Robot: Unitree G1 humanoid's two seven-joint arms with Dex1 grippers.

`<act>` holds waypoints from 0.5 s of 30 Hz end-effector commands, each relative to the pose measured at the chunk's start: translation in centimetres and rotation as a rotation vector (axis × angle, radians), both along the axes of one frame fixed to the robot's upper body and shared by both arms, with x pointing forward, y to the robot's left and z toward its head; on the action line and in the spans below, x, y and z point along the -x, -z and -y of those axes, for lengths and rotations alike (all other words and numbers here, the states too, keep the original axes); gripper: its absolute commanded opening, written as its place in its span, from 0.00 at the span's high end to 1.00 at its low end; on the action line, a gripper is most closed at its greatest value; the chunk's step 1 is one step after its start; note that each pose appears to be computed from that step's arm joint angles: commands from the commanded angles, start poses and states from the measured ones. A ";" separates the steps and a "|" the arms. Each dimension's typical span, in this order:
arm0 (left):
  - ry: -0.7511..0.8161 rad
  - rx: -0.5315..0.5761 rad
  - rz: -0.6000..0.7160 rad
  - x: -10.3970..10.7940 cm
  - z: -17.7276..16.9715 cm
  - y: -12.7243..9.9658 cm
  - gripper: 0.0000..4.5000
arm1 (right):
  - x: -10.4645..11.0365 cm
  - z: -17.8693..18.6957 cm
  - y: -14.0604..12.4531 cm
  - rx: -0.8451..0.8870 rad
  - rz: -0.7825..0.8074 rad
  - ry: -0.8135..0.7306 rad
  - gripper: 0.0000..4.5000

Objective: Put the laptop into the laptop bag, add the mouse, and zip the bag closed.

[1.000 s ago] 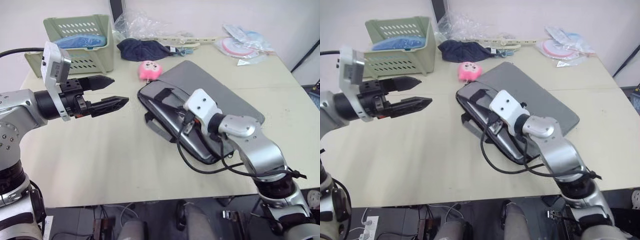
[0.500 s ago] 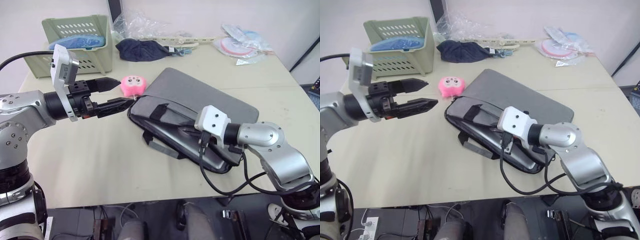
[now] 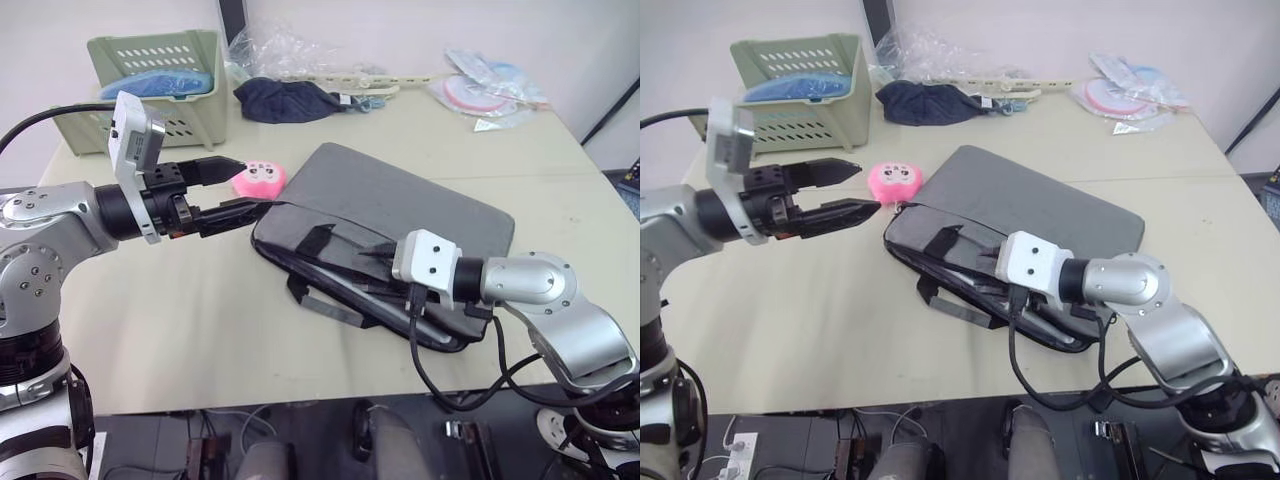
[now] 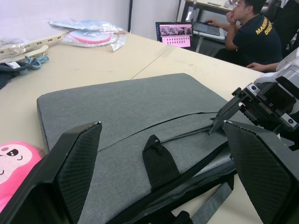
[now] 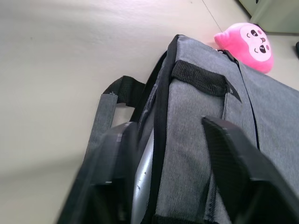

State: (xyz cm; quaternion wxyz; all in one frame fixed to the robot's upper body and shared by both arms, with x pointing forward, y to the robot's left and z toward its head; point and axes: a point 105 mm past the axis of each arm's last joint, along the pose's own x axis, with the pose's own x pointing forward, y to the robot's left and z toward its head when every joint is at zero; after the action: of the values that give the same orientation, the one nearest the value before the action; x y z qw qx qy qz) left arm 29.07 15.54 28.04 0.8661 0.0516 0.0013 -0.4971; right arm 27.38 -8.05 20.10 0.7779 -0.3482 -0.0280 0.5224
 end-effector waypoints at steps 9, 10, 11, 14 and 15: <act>-0.107 0.021 -0.037 -1.5 -4.3 1.3 0.00 | -0.4 4.4 -7.5 -0.197 -0.101 0.179 0.39; -0.119 0.036 -0.043 -1.9 -4.8 1.4 0.00 | -0.5 5.6 -7.5 -0.226 -0.149 0.228 0.39; -0.126 0.058 -0.048 -2.2 -5.2 1.4 0.00 | -0.4 6.7 -7.5 -0.248 -0.185 0.265 0.39; -0.146 0.087 -0.068 -3.4 -6.0 2.2 0.00 | 0.1 9.1 -7.3 -0.306 -0.254 0.366 0.39; -0.158 0.092 -0.076 -3.9 -6.1 2.7 0.00 | 0.5 9.9 -7.0 -0.322 -0.280 0.403 0.39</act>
State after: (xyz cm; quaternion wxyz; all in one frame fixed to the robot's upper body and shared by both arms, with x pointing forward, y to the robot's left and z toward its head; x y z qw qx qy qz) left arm 32.62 21.49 24.80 0.9023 -0.0180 0.0334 -0.4294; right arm 27.70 -17.06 26.32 0.8979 -0.1539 0.0714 0.4063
